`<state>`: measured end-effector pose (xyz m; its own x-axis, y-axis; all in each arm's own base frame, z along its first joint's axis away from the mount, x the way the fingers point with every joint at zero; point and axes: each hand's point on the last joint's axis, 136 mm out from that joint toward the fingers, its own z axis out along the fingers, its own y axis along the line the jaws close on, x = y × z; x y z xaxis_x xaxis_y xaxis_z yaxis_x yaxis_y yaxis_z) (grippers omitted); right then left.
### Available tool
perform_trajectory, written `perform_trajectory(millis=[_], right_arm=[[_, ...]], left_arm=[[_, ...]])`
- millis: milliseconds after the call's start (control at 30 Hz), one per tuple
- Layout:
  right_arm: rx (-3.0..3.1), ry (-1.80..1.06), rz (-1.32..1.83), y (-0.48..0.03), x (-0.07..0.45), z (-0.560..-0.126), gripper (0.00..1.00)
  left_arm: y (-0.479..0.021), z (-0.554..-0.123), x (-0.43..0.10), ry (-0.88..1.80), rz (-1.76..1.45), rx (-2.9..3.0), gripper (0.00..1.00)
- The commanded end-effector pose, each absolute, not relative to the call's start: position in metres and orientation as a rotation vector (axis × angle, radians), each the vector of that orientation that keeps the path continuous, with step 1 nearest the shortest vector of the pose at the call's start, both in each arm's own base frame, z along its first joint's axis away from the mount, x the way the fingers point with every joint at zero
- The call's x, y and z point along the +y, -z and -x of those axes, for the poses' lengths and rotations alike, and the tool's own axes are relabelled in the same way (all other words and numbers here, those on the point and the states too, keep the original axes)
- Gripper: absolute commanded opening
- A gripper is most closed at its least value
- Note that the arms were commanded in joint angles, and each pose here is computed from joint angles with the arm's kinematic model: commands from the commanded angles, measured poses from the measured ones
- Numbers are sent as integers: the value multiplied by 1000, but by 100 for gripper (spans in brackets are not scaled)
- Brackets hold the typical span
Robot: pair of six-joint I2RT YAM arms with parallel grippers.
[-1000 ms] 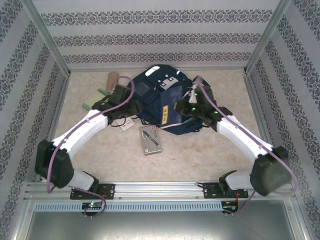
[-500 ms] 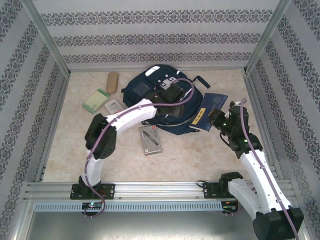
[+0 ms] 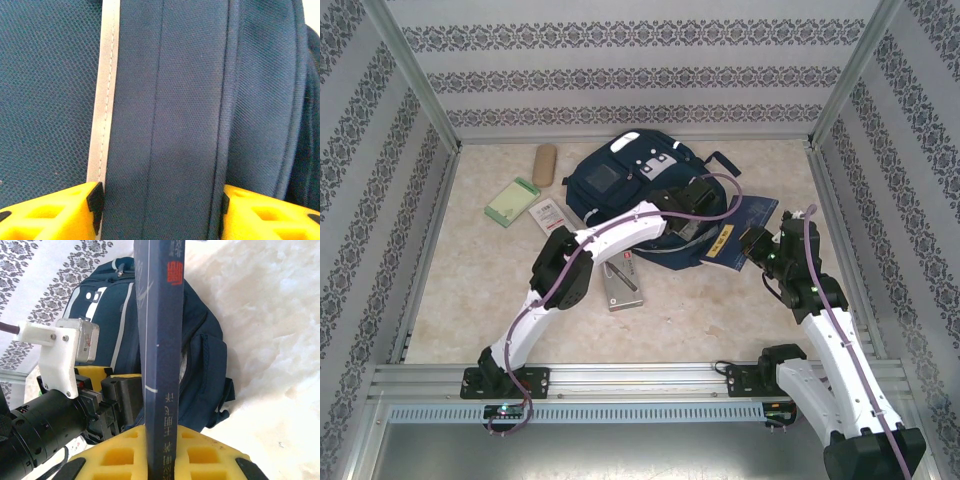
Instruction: Pack books, pencil case, and school supplies into a backpack
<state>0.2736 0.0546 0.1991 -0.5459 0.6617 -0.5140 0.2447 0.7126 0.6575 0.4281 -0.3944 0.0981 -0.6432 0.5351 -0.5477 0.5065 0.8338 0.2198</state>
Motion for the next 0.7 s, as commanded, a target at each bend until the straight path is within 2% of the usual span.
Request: perform_trajectory(millis=[0, 67, 100, 167, 267, 333, 467, 667], right_arm=[[2100, -698, -683, -204, 55, -274, 0], [2101, -706, -681, -204, 56, -276, 0], [2105, -708, -681, -204, 56, -276, 0], [2107, -720, -676, -204, 58, -278, 0], [2109, -731, -669, -204, 60, -280, 0], [2109, -741, -665, -205, 62, -281, 0], [2105, -764, -669, -203, 64, -284, 0], [2054, -824, -684, -205, 68, -292, 0]], left_arm=[[-91, -425, -390, -243, -893, 2343, 62], [-87, -424, -390, -279, -917, 2332, 59], [-86, -425, -389, -290, -917, 2329, 53], [-87, -429, -385, -335, -904, 2316, 40], [-101, -433, -381, -365, -876, 2290, 12], [-117, -435, -380, -363, -849, 2270, 0], [-157, -439, -377, -307, -755, 2238, 0], [-221, -445, -368, -86, -587, 2242, 0]])
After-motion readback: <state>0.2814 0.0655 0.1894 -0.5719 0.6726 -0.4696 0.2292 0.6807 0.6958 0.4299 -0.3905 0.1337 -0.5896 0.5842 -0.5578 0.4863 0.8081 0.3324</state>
